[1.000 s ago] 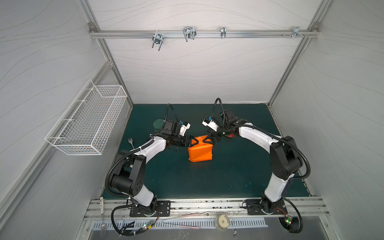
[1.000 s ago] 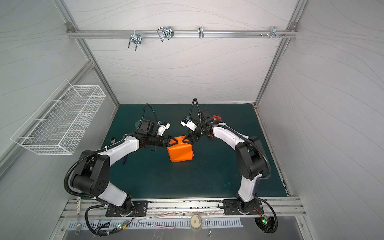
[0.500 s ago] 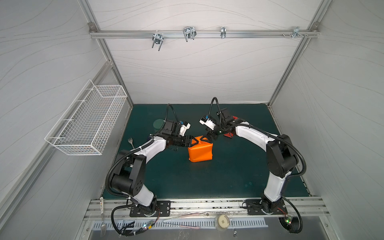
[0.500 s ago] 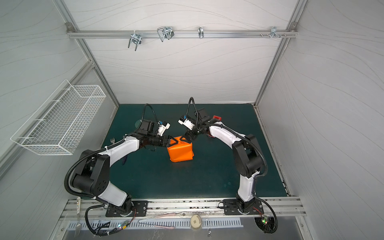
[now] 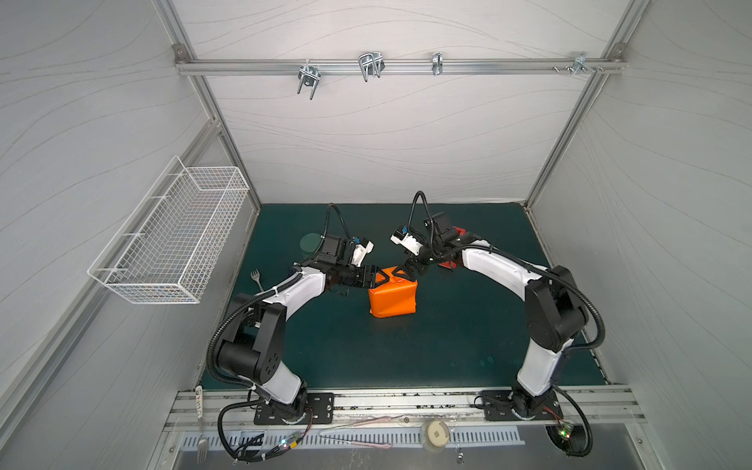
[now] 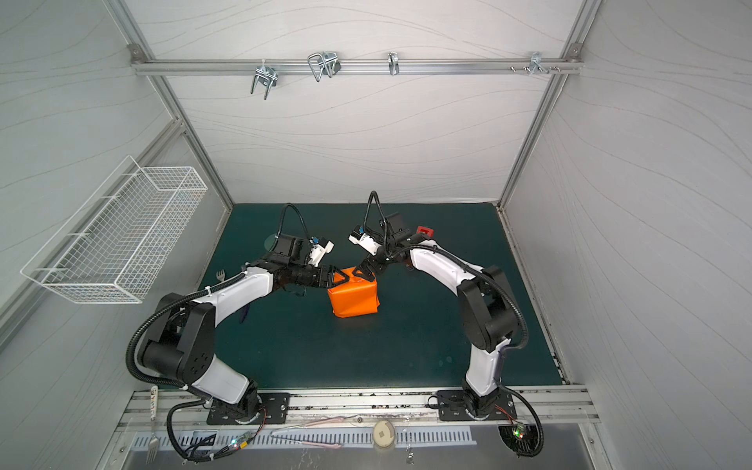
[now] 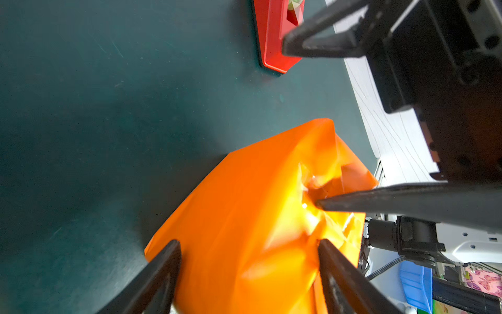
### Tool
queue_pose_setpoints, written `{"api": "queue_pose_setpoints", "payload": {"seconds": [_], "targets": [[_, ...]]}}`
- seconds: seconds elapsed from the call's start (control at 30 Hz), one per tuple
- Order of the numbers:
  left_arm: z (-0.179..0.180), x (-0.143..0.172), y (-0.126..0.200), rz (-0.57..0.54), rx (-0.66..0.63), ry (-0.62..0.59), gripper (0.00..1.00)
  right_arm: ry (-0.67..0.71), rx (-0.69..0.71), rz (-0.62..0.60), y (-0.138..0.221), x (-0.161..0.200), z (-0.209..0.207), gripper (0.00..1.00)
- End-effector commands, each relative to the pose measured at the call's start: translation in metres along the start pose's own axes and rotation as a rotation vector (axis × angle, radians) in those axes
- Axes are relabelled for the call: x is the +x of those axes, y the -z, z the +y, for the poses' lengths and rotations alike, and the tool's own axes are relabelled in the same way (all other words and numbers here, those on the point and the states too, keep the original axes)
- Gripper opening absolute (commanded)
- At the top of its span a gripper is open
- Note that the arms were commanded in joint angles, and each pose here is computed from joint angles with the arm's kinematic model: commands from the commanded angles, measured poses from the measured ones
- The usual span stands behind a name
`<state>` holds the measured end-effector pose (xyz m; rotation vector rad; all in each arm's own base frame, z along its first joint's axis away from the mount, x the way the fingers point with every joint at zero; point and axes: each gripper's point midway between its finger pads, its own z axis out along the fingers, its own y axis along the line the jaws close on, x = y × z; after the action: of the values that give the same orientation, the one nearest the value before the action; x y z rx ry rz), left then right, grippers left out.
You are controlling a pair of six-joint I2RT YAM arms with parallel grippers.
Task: Wrap a gift box in wrapping paper
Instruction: Stick the wrapping paper to the gift box.
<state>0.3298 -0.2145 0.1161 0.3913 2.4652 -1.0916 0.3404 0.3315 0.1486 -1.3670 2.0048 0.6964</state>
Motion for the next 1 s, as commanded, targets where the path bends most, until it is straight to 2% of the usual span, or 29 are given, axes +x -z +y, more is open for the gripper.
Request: {"api": "queue_pose_setpoints", "payload": {"seconds": [0.0,0.37,0.57,0.7,0.77,0.83,0.97], "targets": [[0.019,0.022,-0.008,0.073,-0.068,0.055,0.79,0.033,0.008,0.090,0.002,0.029,0.011,0.99],[0.019,0.019,-0.006,0.066,-0.078,0.049,0.80,0.113,0.078,0.090,0.017,0.044,0.018,0.99],[0.020,0.018,-0.006,0.062,-0.088,0.042,0.80,0.153,0.111,0.060,0.037,0.034,0.029,0.99],[0.015,0.011,-0.002,0.051,-0.078,0.030,0.83,0.135,0.113,0.013,0.059,0.024,0.033,0.99],[0.006,0.003,0.003,0.033,-0.063,0.016,0.85,0.089,0.107,-0.011,0.072,0.022,0.029,0.99],[-0.003,-0.005,0.009,0.012,-0.047,-0.007,0.88,0.021,0.042,-0.044,0.081,0.023,0.028,0.99],[-0.027,-0.028,0.027,-0.058,-0.014,-0.074,0.95,-0.022,-0.051,-0.006,0.072,0.042,0.039,0.99]]}}
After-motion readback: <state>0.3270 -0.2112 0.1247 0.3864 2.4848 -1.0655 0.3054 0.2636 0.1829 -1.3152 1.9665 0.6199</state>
